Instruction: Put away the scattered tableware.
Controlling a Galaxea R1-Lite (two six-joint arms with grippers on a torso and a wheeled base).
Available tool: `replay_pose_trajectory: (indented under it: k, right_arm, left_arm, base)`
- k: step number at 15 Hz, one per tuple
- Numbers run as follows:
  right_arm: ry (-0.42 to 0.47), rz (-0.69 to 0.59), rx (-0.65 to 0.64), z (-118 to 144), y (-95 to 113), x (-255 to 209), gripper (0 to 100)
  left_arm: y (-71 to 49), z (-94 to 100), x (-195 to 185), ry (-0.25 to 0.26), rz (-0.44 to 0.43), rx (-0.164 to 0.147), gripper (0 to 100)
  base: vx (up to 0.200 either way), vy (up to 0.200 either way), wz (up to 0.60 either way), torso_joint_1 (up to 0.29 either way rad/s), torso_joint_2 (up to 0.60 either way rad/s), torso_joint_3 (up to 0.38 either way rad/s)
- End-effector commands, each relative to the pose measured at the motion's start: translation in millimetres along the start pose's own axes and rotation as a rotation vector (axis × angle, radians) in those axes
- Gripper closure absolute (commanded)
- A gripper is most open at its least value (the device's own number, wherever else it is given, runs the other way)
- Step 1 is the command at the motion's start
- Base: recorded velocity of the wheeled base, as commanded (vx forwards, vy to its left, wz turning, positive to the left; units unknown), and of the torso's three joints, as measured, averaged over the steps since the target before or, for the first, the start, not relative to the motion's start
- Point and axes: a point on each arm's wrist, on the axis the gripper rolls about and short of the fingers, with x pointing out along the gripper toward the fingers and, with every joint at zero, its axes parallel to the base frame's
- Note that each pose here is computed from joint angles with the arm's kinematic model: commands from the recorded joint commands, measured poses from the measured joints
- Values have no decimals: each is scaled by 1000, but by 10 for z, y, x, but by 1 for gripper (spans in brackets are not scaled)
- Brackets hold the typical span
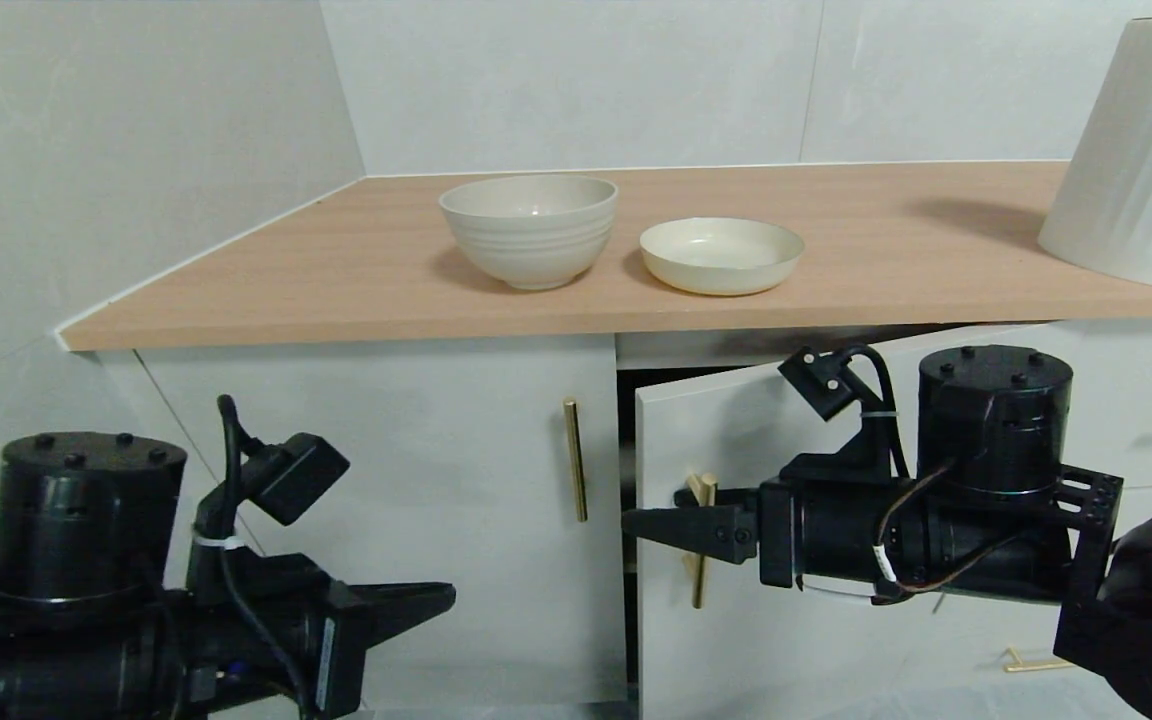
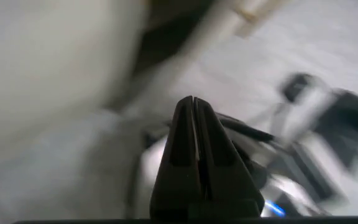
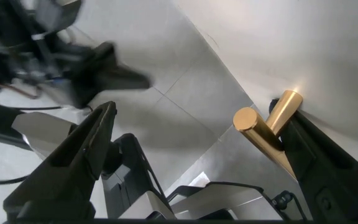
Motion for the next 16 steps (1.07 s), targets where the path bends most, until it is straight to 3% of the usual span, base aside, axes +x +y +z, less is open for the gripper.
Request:
replay_pose_trajectory:
  k: [1, 4, 6, 7, 8, 9, 12, 16]
  right_arm:
    - [3, 5, 0, -6, 14, -4, 0]
    - [-4, 7, -2, 5, 26, -13, 0]
    - [4, 2, 3, -25, 9, -14, 0]
    - [3, 3, 2, -25, 12, -18, 0]
    - [4, 4, 0, -26, 14, -22, 0]
    - [2, 3, 0, -24, 17, -25, 0]
    - [1, 5, -1, -22, 22, -32, 0]
    - [5, 3, 1, -34, 22, -42, 0]
  left_arm:
    - [95, 13, 406, 23, 44, 23, 100]
    - [136, 174, 866, -43, 4, 44, 100]
    - [92, 108, 1134, -60, -29, 25, 100]
    - [61, 99, 1227, -104, -33, -2, 100]
    - [-36, 115, 1348, -182, -57, -47, 100]
    - [-55, 123, 1381, -208, -68, -57, 100]
    - [-93, 128, 1425, -244, -91, -43, 100]
    - [-170, 113, 1561, -354, -140, -11, 100]
  base:
    - [0, 0, 0, 0, 0, 0]
    - [0, 0, 0, 0, 0, 0]
    - [0, 0, 0, 0, 0, 0]
    - [0, 0, 0, 0, 0, 0]
    - [0, 0, 0, 0, 0, 0]
    - [0, 0, 0, 0, 0, 0]
    - [0, 0, 0, 0, 0, 0]
    - [0, 0, 0, 0, 0, 0]
